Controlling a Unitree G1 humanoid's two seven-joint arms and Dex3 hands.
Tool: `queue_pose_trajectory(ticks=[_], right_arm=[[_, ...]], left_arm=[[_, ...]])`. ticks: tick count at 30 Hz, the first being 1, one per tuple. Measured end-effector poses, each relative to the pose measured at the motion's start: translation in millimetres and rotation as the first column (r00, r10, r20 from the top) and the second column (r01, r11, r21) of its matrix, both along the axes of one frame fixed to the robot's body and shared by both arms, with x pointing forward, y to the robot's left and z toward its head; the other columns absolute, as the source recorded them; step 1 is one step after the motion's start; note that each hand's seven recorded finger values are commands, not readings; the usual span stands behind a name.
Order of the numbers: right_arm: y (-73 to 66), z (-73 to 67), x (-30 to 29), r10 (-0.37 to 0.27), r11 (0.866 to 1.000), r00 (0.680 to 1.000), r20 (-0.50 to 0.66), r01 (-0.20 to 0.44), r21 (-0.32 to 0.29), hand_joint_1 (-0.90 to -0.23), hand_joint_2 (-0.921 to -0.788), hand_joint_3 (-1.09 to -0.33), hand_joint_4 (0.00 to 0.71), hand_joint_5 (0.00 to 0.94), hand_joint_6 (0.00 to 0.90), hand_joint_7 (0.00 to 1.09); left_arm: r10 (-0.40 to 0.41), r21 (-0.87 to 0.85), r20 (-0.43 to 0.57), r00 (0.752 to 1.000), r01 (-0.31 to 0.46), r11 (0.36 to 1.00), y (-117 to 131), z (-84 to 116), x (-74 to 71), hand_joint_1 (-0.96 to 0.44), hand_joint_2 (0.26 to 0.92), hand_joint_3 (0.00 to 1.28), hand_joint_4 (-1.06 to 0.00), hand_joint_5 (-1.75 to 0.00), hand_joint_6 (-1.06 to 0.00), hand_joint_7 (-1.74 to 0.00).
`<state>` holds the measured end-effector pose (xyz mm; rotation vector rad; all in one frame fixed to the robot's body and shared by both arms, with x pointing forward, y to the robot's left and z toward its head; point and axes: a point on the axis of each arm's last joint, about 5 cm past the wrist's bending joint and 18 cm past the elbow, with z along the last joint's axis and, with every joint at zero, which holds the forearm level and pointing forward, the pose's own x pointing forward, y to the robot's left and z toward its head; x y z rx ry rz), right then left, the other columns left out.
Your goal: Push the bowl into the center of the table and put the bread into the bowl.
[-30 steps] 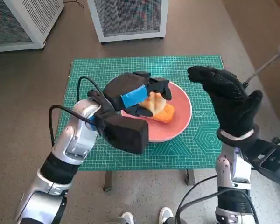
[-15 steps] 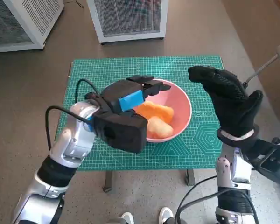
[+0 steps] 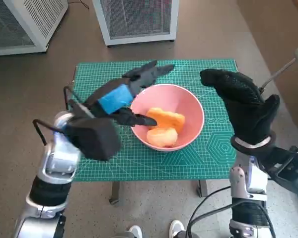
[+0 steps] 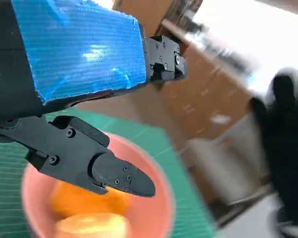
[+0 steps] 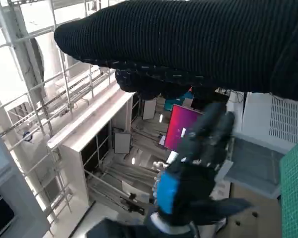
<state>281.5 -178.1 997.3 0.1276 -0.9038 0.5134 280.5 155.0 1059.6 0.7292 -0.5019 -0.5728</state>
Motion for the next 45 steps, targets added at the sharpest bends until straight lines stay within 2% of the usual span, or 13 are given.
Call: queue_pose_trajectory(ticks=[7, 9, 15, 21, 30, 45], right_arm=[[-3.3, 12.1, 2.2, -0.058, 0.998, 0.998, 0.019, 0.058, -0.008, -0.521, -0.921, -0.557, 0.385, 0.0, 0.011, 0.61], [-4.0, 16.8, 3.0, -0.086, 0.996, 0.996, 0.028, 0.086, -0.017, -0.523, -0.921, -0.56, 0.38, 0.0, 0.012, 0.61], [-4.1, 28.9, 4.9, -0.163, 0.986, 0.985, 0.058, 0.165, -0.032, -0.533, -0.921, -0.57, 0.363, 0.0, 0.016, 0.61], [-4.3, 36.1, 5.4, -0.214, 0.975, 0.974, 0.081, 0.218, -0.045, -0.537, -0.921, -0.594, 0.336, 0.0, 0.013, 0.61], [-5.6, 44.2, 7.1, -0.221, 0.972, 0.97, 0.098, 0.227, -0.056, -0.522, -0.921, -0.605, 0.326, 0.0, 0.01, 0.61], [-3.1, 47.5, 9.3, -0.212, 0.974, 0.971, 0.11, 0.219, -0.054, -0.541, -0.921, -0.584, 0.319, 0.001, 0.022, 0.62]], left_arm=[[-0.044, -0.214, 0.101, 0.994, 0.065, 0.975, 11, 1, -5.1, -0.57, 0.919, 0.08, 0.0, 0.0, -0.08, -0.26], [-0.05, -0.289, 0.147, 0.988, 0.091, 0.953, 11, 3, -6.8, -0.58, 0.92, 0.15, -0.02, -0.01, -0.03, -0.41], [-0.043, -0.479, 0.265, 0.963, 0.17, 0.861, 7, 2, -10.6, -0.64, 0.921, 0.27, -0.1, -0.05, 0.0, -0.52], [-0.029, -0.585, 0.27, 0.963, 0.188, 0.789, 5, -9, -9.4, -0.64, 0.921, 0.31, -0.11, -0.04, 0.0, -0.52], [-0.025, -0.633, 0.231, 0.973, 0.17, 0.755, 7, -20, -10.3, -0.66, 0.921, 0.35, -0.11, -0.03, 0.0, -0.5], [-0.006, -0.663, 0.269, 0.963, 0.19, 0.724, 5, -26, -8.8, -0.66, 0.921, 0.41, -0.07, 0.0, -0.01, -0.4]])
